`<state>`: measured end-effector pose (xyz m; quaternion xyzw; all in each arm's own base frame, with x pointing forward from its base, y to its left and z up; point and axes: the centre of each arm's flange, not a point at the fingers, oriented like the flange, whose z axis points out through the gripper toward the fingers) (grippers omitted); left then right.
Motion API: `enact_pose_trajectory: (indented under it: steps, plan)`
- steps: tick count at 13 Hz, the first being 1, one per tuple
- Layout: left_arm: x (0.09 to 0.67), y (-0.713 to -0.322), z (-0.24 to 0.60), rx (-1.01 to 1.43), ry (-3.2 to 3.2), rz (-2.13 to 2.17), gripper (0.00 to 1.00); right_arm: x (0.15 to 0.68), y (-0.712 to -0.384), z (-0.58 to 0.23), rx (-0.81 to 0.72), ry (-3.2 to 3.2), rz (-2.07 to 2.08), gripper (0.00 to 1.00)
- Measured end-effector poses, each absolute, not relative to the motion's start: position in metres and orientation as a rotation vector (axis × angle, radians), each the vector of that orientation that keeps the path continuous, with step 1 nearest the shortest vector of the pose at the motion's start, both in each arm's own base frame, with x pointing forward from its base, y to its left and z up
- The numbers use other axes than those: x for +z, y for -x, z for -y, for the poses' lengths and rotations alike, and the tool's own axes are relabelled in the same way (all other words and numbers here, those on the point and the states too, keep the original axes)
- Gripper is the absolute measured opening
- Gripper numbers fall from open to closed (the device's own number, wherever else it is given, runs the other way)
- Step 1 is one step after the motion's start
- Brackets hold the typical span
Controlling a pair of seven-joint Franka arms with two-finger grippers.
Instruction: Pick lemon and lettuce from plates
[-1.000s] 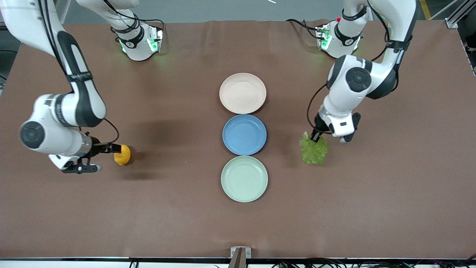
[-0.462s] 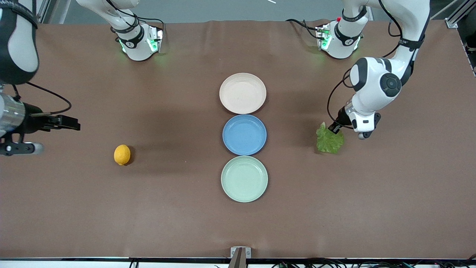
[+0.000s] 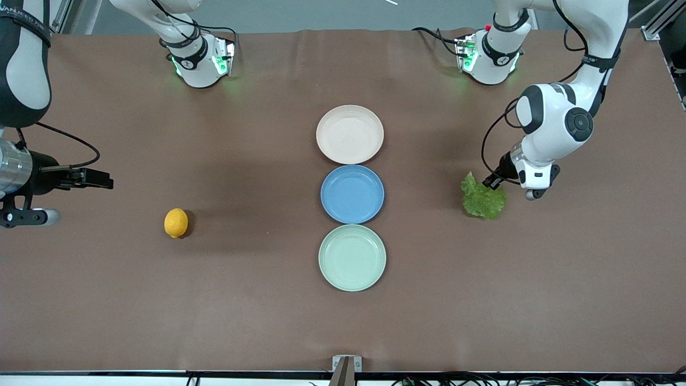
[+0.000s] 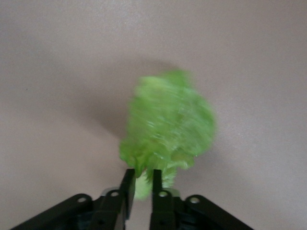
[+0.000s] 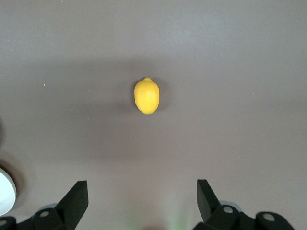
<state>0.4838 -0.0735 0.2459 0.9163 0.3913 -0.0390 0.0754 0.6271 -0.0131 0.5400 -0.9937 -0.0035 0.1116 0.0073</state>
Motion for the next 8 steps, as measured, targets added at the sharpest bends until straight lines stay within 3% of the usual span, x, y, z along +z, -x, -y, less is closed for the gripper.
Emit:
enact_pose_trajectory:
  steps: [3, 6, 7, 8]
  plan:
    - [0.274, -0.504, 0.086, -0.065, -2.732, -1.128, 0.59, 0.553, -0.617, 0.014, 0.374, 3.105, 0.009, 1.00]
    - [0.340, -0.539, 0.101, -0.044, -2.703, -1.055, 0.92, 0.570, -0.602, 0.013, 0.360, 3.107, 0.011, 1.00]
    - [0.365, -0.551, 0.101, -0.024, -2.688, -1.041, 0.99, 0.575, -0.597, 0.012, 0.348, 3.109, 0.013, 1.00]
    - [0.387, -0.561, 0.097, -0.013, -2.675, -1.033, 0.99, 0.581, -0.590, 0.011, 0.330, 3.112, 0.013, 1.00]
